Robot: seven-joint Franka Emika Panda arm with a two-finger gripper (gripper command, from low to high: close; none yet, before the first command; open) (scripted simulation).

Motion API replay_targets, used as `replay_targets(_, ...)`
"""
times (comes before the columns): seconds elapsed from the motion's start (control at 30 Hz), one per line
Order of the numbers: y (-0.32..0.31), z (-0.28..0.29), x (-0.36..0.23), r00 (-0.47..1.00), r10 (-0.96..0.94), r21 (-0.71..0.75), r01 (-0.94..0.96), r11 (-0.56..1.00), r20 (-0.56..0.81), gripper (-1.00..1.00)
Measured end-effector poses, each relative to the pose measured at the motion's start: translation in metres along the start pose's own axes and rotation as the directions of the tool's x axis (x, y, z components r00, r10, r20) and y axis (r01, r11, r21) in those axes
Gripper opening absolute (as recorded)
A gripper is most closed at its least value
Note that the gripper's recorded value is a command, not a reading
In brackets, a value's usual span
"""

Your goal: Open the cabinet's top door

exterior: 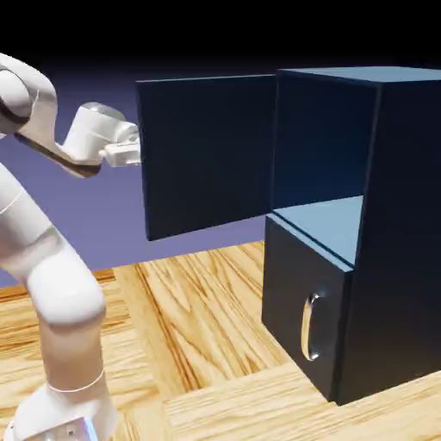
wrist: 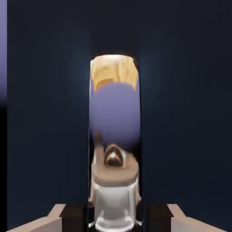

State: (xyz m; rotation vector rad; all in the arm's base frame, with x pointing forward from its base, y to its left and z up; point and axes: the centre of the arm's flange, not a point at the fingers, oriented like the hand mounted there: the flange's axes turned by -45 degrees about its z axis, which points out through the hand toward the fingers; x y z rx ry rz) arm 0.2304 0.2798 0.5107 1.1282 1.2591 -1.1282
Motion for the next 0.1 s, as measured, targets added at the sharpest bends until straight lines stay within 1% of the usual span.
replay_targets(0.07,0.0056,-0.0097,0.0000,1.000,0.000,0.038,0.000,0.999,0.000,-1.00)
replay_targets(0.1,0.0071,-0.0121,0.0000,1.000,0.000,0.047,0.000,0.999,0.000,1.00)
